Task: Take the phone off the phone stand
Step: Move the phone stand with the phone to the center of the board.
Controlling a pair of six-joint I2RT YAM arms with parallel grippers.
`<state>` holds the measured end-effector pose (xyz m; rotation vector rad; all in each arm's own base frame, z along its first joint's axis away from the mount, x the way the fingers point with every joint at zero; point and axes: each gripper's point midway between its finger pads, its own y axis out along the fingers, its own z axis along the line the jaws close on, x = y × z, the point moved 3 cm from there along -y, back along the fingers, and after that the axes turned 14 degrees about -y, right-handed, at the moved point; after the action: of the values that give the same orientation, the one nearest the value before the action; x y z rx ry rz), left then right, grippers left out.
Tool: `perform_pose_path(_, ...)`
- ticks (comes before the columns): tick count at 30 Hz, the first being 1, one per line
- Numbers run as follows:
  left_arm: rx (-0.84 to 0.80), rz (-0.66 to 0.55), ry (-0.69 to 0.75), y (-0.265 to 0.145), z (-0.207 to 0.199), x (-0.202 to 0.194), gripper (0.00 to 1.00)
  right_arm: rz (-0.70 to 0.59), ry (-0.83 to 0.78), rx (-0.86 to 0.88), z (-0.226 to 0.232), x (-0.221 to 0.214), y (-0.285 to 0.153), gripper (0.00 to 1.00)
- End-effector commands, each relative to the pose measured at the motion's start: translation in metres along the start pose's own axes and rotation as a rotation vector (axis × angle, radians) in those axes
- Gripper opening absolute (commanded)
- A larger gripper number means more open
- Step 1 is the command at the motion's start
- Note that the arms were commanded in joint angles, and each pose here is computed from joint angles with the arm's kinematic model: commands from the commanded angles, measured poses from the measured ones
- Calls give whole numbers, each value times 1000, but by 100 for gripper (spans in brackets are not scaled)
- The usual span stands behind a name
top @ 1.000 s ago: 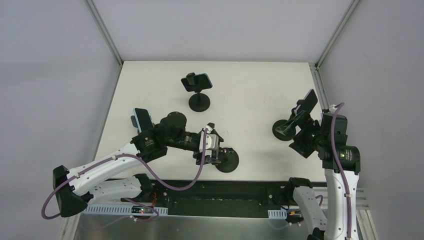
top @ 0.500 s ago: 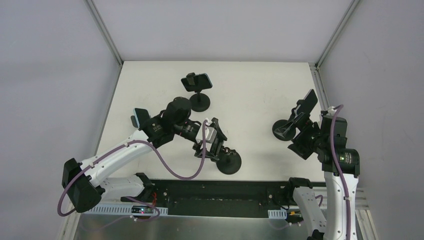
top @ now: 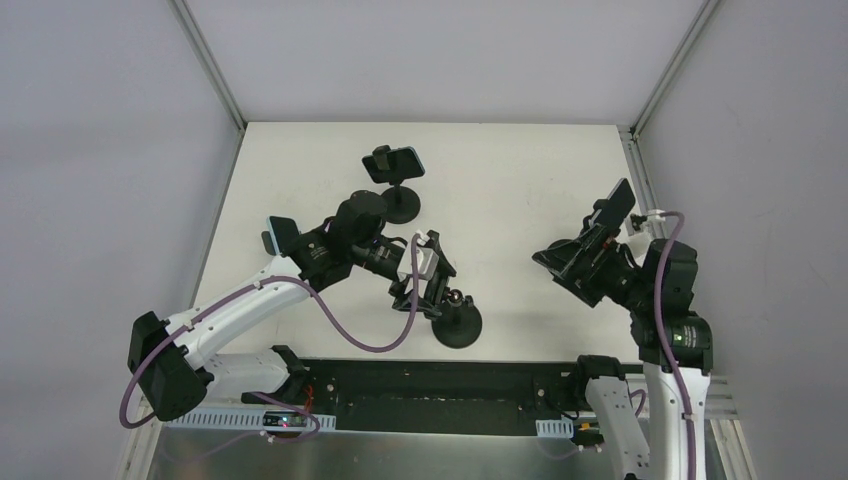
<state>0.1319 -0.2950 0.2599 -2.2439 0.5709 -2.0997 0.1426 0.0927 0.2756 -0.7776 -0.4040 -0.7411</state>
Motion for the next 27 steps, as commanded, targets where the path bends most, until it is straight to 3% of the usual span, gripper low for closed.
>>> perform_pose_path(1, -30, -4, -18, 0, -3, 4, 0, -99, -188, 351, 46, 5, -1, 99)
perform_pose_path(5, -38, -3, -24, 2, -2, 3, 0, -251, -411, 437, 54, -1, 2, 99)
perform_pose_path(13, 4, 9, -46, 2, 5, 3, 0, -91, -647, 363, 48, -30, 51, 99)
perform_pose_path(20, 44, 16, -41, -1, 7, 2, 0, -182, -618, 168, 37, -6, 86, 98)
perform_pose_path(27, 39, 19, -48, 0, 8, 1, 0, -17, -837, 521, 59, -51, 78, 97)
